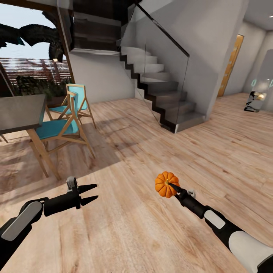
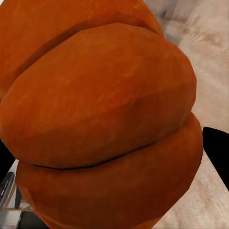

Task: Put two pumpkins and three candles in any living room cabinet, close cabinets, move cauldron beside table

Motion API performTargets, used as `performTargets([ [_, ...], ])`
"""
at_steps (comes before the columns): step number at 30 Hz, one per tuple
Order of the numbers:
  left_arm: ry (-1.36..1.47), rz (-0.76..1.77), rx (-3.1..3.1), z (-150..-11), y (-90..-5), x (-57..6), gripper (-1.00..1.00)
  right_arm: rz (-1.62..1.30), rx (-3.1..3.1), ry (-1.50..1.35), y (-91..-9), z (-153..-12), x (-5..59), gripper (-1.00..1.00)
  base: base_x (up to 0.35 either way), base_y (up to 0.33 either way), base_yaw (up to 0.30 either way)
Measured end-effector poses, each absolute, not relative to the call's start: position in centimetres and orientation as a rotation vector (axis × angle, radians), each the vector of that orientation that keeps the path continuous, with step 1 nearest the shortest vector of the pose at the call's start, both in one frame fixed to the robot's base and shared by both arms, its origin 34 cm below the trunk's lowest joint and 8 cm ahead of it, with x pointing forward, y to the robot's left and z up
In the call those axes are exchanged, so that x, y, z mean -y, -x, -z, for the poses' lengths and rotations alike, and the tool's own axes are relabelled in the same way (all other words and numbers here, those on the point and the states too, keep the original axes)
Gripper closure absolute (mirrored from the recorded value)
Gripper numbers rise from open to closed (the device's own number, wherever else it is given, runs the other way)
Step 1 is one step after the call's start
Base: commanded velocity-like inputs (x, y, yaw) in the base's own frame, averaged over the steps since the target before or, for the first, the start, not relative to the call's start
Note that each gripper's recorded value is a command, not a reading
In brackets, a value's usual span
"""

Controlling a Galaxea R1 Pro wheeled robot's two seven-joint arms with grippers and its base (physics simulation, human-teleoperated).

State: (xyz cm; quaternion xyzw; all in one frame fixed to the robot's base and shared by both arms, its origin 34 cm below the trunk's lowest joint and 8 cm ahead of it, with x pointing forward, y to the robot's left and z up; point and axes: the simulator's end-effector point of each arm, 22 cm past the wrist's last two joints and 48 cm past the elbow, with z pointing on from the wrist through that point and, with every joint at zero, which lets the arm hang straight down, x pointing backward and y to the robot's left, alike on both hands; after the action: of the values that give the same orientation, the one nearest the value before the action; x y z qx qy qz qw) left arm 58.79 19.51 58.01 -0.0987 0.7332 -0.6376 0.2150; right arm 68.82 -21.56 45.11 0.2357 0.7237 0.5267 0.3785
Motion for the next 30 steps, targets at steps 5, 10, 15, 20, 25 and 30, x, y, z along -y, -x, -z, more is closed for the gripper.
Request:
performTargets([
  [5,0.27,1.767,-2.03,-58.2,-58.8,-19.5,-1.0,-1.345,-1.847,-0.598,-68.8,-45.4,21.6,1.0,-0.006,0.0,0.243],
  [10,0.267,1.767,-2.027,-58.4,-58.7,-19.5,-1.0,-1.334,-1.854,-0.601,-68.9,-45.3,21.6,1.0,0.0,0.0,0.245],
  [15,0.264,1.766,-2.022,-58.7,-58.7,-19.6,-1.0,-1.322,-1.86,-0.604,-68.9,-45.3,21.8,1.0,0.0,0.0,0.245],
  [20,0.262,1.768,-2.017,-59.0,-58.7,-19.6,-1.0,-1.32,-1.856,-0.6,-69.0,-45.6,22.0,1.0,0.0,0.0,0.245],
  [25,0.258,1.771,-2.011,-59.2,-58.6,-19.5,-1.0,-1.324,-1.854,-0.595,-69.0,-45.9,21.7,1.0,0.0,0.0,0.245],
  [30,0.255,1.772,-2.007,-59.5,-58.6,-19.5,-1.0,-1.324,-1.852,-0.592,-69.0,-46.1,21.7,1.0,0.0,0.0,0.245],
])
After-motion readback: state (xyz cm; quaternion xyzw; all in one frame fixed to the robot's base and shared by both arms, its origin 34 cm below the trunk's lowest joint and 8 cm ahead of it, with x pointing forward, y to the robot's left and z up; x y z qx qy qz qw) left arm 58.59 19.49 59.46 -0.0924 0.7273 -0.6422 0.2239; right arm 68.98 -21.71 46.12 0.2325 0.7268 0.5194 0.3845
